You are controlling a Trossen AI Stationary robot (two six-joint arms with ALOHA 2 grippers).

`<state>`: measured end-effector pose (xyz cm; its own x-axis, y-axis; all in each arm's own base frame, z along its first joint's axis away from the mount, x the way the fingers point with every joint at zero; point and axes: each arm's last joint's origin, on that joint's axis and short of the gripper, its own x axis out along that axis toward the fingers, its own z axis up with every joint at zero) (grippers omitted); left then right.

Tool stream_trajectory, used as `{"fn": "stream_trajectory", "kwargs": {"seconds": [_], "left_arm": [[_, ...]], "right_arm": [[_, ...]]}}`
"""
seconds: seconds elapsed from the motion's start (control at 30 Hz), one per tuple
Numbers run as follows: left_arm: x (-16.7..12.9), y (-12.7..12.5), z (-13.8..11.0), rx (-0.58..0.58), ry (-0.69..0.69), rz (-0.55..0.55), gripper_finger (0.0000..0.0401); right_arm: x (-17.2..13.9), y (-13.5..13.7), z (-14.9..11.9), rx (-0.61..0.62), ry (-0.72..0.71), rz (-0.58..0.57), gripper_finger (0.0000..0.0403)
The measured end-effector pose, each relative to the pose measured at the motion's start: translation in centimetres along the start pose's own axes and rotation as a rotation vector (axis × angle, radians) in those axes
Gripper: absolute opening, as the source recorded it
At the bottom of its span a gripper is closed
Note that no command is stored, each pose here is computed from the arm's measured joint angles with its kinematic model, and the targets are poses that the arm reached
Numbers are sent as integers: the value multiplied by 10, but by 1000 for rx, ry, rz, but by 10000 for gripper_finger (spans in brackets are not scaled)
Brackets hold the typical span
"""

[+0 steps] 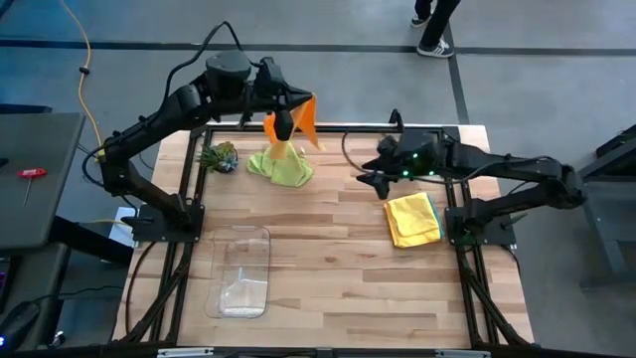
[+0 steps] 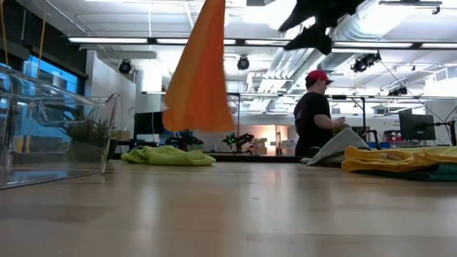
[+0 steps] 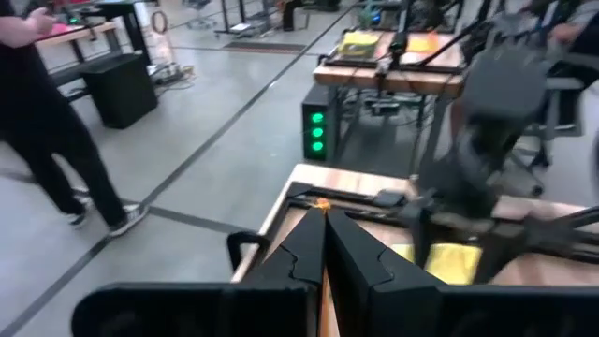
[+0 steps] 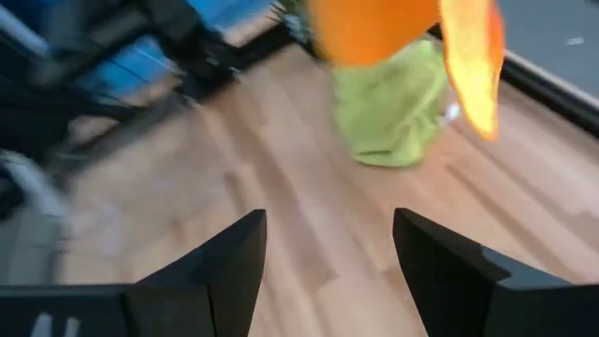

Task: Fold microfiber towels
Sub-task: Fold the orange towel

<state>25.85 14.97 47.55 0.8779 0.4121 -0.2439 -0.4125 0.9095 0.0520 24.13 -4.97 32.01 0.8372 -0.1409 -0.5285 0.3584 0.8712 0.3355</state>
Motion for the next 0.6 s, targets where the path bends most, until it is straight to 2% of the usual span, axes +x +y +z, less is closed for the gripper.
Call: {"fn": "stream_trajectory", "kwargs": {"seconds": [0.23,0.37,0.53,0.6], "left_arm": [[-3,-18,0,-36,14,-82,0],[-3,-30,-5,-41,77,-145,0],[-4,-42,-11,-16,139,-186,0],[-5,-44,-11,-18,139,-193,0]], "right_arm": [[44,1,-15,-175,67,-223,224],[62,-6,-18,-235,76,-325,224],[66,-11,-17,-283,78,-364,224],[67,-11,-16,-304,79,-320,224]]}}
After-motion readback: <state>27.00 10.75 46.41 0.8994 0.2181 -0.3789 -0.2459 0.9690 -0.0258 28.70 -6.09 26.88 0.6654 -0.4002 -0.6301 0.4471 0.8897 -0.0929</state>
